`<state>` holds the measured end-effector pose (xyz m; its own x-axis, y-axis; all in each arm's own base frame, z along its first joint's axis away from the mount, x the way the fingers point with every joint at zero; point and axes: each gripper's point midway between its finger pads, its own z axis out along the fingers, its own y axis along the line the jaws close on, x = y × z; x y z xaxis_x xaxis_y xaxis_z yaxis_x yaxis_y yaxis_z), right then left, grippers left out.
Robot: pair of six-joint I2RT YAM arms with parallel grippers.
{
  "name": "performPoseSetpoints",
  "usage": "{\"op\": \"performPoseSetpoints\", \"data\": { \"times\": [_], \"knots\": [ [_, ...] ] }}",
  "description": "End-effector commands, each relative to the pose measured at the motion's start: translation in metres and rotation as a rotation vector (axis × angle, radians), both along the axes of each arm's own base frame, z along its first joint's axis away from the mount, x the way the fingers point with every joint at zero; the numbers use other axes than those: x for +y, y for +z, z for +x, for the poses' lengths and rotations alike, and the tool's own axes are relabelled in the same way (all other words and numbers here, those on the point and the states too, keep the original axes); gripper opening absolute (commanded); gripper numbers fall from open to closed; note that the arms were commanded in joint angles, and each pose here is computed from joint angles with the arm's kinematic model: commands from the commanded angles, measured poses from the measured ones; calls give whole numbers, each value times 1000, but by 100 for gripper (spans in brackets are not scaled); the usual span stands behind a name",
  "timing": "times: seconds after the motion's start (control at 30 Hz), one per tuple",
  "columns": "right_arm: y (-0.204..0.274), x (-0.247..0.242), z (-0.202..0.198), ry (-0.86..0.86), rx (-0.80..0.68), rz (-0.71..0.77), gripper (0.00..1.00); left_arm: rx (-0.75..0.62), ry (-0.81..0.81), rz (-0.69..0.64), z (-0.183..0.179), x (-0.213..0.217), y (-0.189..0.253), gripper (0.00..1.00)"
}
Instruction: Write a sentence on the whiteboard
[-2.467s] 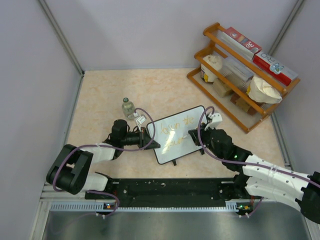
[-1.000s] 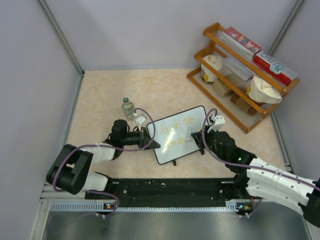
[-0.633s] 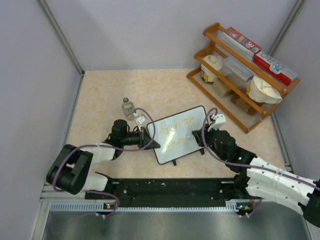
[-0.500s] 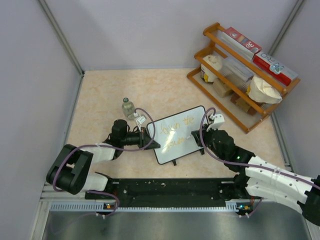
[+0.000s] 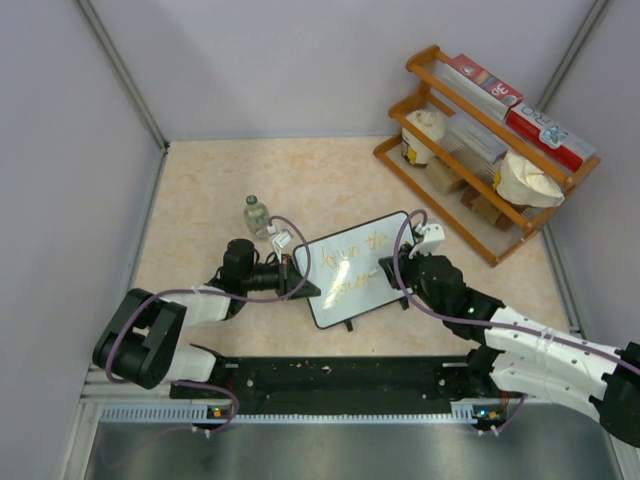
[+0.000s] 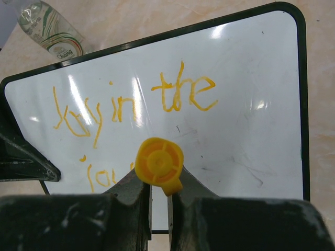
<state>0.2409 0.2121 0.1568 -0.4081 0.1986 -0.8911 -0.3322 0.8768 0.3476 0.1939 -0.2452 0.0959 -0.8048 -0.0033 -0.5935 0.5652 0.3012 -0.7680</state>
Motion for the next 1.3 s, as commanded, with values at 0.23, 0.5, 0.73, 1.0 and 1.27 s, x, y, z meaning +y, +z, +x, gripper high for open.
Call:
{"op": "performPoseSetpoints", "data": {
  "times": [0.23,0.5,0.73,1.0,1.27],
  "knots": [
    [3,-18,13,-66,8,-40,0,19,-42,11,-12,1,-9,0],
    [6,-27,17,-96,5,-35,0,18,-42,10,-12,0,-9,0],
    [14,-24,22,-103,-4,-17,0,17,-44,9,-12,1,-8,0],
    [23,-13,24,-76,-10,23,0,16,-41,9,-12,1,-8,0],
    [18,-4,21,-35,7,42,0,18,-42,10,-12,1,-8,0]
  ]
}}
